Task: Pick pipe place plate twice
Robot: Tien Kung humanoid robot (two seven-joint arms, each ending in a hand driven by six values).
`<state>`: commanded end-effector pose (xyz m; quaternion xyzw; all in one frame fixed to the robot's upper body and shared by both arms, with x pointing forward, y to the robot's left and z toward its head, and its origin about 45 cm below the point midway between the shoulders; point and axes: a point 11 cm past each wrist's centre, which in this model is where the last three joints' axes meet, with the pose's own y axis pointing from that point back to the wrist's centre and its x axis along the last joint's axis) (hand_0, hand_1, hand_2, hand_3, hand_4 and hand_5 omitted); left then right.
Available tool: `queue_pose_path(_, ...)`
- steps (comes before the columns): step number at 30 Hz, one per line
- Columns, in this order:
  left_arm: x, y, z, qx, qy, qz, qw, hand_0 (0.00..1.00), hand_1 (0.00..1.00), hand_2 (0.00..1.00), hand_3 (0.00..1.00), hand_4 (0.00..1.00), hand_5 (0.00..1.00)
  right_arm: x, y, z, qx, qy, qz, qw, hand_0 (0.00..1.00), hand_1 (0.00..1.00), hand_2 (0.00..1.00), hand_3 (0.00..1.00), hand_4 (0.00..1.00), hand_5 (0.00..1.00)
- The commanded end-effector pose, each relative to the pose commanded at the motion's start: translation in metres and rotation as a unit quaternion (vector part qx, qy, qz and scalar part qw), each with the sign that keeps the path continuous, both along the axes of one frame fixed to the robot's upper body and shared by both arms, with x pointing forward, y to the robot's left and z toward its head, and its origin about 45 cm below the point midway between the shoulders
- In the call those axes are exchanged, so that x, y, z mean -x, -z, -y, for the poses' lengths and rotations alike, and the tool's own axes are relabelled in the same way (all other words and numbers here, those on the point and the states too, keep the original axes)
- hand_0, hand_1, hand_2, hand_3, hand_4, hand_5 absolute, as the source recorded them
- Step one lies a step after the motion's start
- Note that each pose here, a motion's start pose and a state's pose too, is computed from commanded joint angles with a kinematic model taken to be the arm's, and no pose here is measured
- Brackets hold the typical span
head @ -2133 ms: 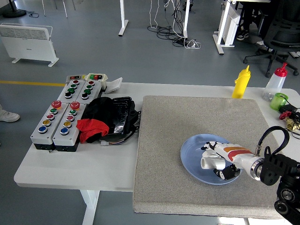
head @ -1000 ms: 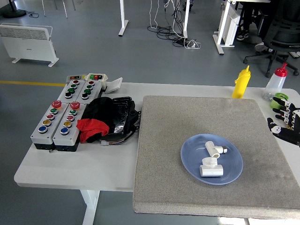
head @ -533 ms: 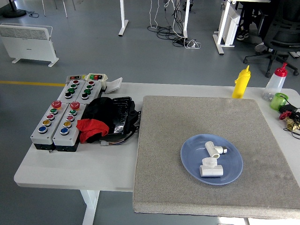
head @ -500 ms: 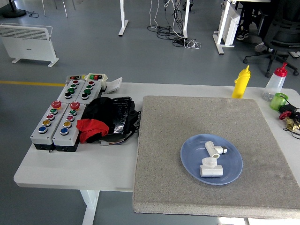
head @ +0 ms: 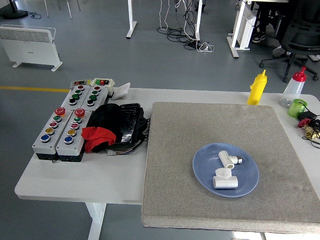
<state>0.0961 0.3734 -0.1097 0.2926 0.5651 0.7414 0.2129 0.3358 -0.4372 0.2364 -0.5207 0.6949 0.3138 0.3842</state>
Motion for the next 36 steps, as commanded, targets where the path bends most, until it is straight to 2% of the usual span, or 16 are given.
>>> queue_pose_path(6, -0.0001, 0.0, 0.001, 0.0, -0.004, 0.0, 1.0, 0.734, 0.711, 0.763, 0.788, 0.41, 0.998, 0.001, 0.002, 0.001, 0.026, 0.014, -0.019, 0.999, 0.78, 0.754, 0.803, 0.796, 0.547, 0.489)
queue_pose_path(18, -0.0002, 0.001, 0.004, 0.002, -0.004, 0.0, 1.0, 0.734, 0.711, 0.763, 0.786, 0.407, 0.998, 0.001, 0.001, 0.002, 0.022, 0.023, -0.014, 0.999, 0.775, 0.743, 0.799, 0.807, 0.545, 0.501)
queue_pose_path(36, 0.0073, 0.002, 0.004, 0.002, -0.006, -0.009, 1.0, 0.733, 0.709, 0.762, 0.785, 0.403, 0.998, 0.003, 0.012, -0.002, -0.009, 0.007, -0.02, 1.0, 0.774, 0.74, 0.8, 0.804, 0.533, 0.527)
